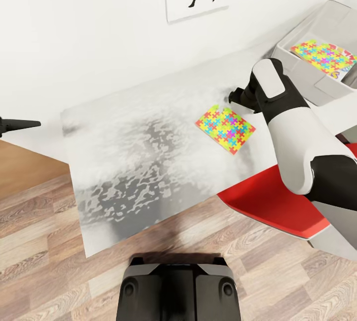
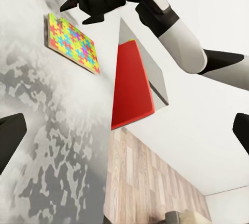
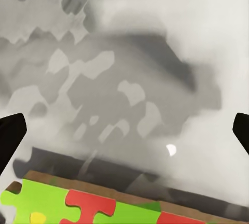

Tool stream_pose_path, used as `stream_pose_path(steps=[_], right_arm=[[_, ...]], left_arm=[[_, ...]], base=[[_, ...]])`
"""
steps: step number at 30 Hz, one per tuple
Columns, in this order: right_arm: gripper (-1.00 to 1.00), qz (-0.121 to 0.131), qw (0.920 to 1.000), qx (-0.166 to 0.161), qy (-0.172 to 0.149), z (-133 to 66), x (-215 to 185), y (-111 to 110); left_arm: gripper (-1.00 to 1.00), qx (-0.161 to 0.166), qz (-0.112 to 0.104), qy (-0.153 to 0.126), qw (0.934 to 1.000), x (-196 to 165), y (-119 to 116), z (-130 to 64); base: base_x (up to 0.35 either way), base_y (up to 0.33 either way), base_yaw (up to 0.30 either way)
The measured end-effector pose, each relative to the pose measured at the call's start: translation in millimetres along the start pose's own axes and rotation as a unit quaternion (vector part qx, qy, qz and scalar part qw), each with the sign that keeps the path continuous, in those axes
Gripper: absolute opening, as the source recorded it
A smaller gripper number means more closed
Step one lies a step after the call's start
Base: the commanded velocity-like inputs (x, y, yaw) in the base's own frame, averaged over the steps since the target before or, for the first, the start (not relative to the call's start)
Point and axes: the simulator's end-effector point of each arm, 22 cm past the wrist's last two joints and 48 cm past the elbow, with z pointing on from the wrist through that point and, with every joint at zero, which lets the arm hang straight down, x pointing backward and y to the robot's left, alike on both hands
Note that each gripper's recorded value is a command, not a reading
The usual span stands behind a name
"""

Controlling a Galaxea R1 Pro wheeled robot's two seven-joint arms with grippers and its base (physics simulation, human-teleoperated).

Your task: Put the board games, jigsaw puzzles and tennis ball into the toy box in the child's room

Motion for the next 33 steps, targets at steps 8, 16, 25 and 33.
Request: stream_pose_path(steps=[8,16,25,33], right_arm=[[1.0,0.0,1.0,0.001,0.001,2.4,1.2,-0.3],[1.0,0.0,1.0,0.001,0.003,4.8,2.8,0.3],[1.0,-0.001,1.0,0.003,0.004,6.5,4.6,-2.0],[1.0,-0.001,1.0,0.004,0.004,6.8,4.3,-2.9]], left_arm=[[1.0,-0.004,-0.002,0.003,1.0,2.1,3.6,0.4],[1.0,-0.008,-0.004,0.005,1.0,3.7,7.1,0.6],[1.0,-0.031,-0.007,0.014,0.9994,8.9,18.6,-1.8],[1.0,-0.034,-0.009,0.015,0.9993,9.9,21.0,-2.3]], base=[[0.0,0.0,0.0],[-0.102,0.023,0.0],[-0.024,0.008,0.0],[-0.023,0.02,0.0]])
